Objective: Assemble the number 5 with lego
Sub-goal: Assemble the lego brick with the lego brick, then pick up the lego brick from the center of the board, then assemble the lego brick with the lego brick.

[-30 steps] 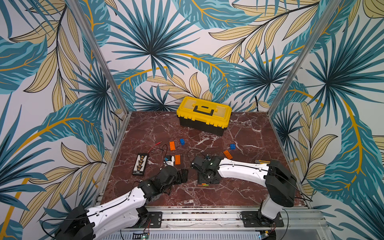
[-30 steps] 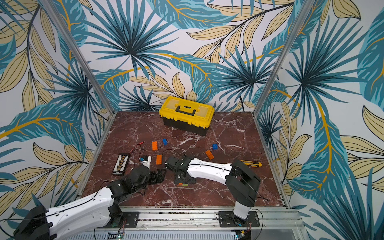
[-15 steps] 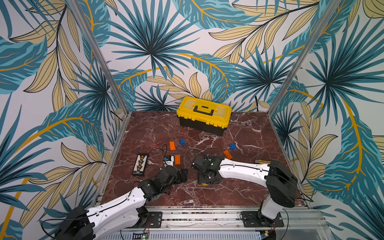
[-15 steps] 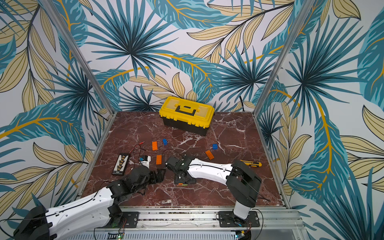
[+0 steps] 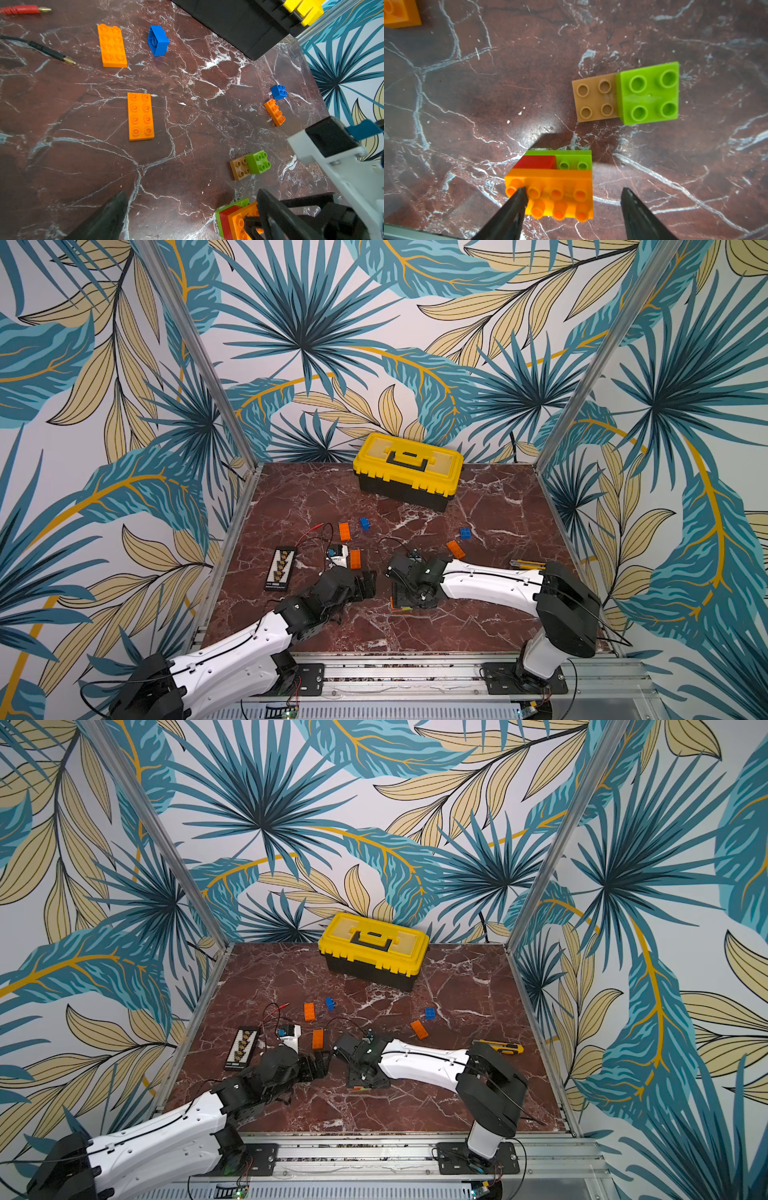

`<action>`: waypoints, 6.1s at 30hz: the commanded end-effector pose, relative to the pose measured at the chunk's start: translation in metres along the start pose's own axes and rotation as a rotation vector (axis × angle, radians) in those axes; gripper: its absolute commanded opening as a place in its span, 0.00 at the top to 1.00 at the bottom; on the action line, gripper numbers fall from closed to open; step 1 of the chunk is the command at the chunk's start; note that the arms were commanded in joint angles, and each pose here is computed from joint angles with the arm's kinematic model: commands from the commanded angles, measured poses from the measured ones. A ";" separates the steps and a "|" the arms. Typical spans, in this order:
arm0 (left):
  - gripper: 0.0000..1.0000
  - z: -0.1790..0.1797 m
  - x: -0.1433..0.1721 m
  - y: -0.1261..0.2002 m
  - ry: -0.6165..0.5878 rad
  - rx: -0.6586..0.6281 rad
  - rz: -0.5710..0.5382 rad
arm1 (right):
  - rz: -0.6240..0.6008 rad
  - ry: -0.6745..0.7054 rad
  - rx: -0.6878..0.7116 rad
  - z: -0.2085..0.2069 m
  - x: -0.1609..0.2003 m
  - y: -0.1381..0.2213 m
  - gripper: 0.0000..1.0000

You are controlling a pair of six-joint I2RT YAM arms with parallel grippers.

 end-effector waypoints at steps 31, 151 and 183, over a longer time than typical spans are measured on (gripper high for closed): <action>0.00 -0.003 -0.021 0.028 0.033 0.056 -0.100 | -0.042 -0.004 0.090 -0.004 0.002 0.020 0.01; 0.00 -0.046 -0.008 -0.021 0.039 0.197 0.153 | 0.015 0.183 0.090 -0.044 -0.053 0.017 0.34; 0.00 -0.042 0.005 -0.045 0.104 0.161 0.195 | 0.082 0.196 0.105 -0.032 -0.060 -0.014 0.34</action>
Point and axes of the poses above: each gripper's point midway between its finger pads, its own y axis back along the fingers, its own z axis along the line the jaws close on, x = y × z, the point moved 8 cm from there along y, back along the fingers, and after that the axes turned 6 degrees about y, right-handed, at the moved point
